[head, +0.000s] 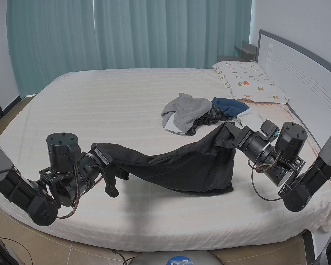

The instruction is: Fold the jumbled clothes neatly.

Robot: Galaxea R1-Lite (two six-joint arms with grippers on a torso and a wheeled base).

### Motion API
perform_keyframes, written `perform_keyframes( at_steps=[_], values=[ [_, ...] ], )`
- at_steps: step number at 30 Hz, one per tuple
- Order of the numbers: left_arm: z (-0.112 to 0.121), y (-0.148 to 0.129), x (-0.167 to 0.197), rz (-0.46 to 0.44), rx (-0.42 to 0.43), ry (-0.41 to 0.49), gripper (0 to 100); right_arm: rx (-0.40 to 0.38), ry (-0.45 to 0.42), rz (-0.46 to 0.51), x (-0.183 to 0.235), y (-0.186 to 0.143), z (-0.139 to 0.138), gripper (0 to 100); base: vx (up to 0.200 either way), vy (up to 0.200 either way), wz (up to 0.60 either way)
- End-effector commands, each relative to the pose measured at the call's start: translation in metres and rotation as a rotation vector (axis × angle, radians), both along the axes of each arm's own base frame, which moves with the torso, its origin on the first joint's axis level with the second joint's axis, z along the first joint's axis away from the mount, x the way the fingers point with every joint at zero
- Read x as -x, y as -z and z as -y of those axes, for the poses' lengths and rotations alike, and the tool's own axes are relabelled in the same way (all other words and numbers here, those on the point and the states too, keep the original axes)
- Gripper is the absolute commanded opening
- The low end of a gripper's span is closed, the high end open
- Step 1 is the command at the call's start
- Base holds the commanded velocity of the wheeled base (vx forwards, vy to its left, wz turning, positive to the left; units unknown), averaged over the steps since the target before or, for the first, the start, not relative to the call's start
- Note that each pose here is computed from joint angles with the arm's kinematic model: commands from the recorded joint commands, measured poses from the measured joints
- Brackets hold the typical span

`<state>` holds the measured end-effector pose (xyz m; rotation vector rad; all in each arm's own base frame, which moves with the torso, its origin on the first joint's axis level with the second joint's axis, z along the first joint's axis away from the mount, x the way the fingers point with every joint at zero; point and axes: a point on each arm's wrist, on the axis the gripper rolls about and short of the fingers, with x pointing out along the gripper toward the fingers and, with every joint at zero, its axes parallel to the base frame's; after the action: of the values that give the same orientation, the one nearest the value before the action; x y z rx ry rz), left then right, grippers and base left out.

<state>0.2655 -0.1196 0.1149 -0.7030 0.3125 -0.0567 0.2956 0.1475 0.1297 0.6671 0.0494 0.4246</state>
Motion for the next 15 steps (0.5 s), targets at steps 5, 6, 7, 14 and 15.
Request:
perform_keyframes(
  at_steps=[5, 6, 7, 14, 15],
  values=[
    [-0.001, -0.001, 0.002, 0.004, 0.002, 0.001, 0, -0.017, -0.003, 0.053, 0.000, -0.007, -0.002, 0, 0.000, 0.200, 0.00],
    [-0.001, -0.001, 0.002, 0.004, 0.002, 0.001, 0, -0.020, -0.002, 0.063, 0.000, -0.009, -0.002, 0, 0.000, 0.200, 0.00],
    [-0.001, -0.001, 0.002, 0.004, 0.002, 0.001, 0, -0.022, -0.002, 0.069, 0.000, -0.010, -0.001, 0, 0.000, 0.200, 0.00],
    [-0.001, -0.001, 0.001, 0.004, 0.002, -0.001, 0, -0.023, -0.013, 0.099, -0.001, -0.016, -0.006, 0, 0.000, 0.200, 0.00],
    [-0.001, -0.001, 0.001, 0.004, 0.002, -0.001, 0, -0.020, -0.017, 0.102, 0.000, -0.017, -0.008, 0, 0.000, 0.200, 0.00]
  ],
)
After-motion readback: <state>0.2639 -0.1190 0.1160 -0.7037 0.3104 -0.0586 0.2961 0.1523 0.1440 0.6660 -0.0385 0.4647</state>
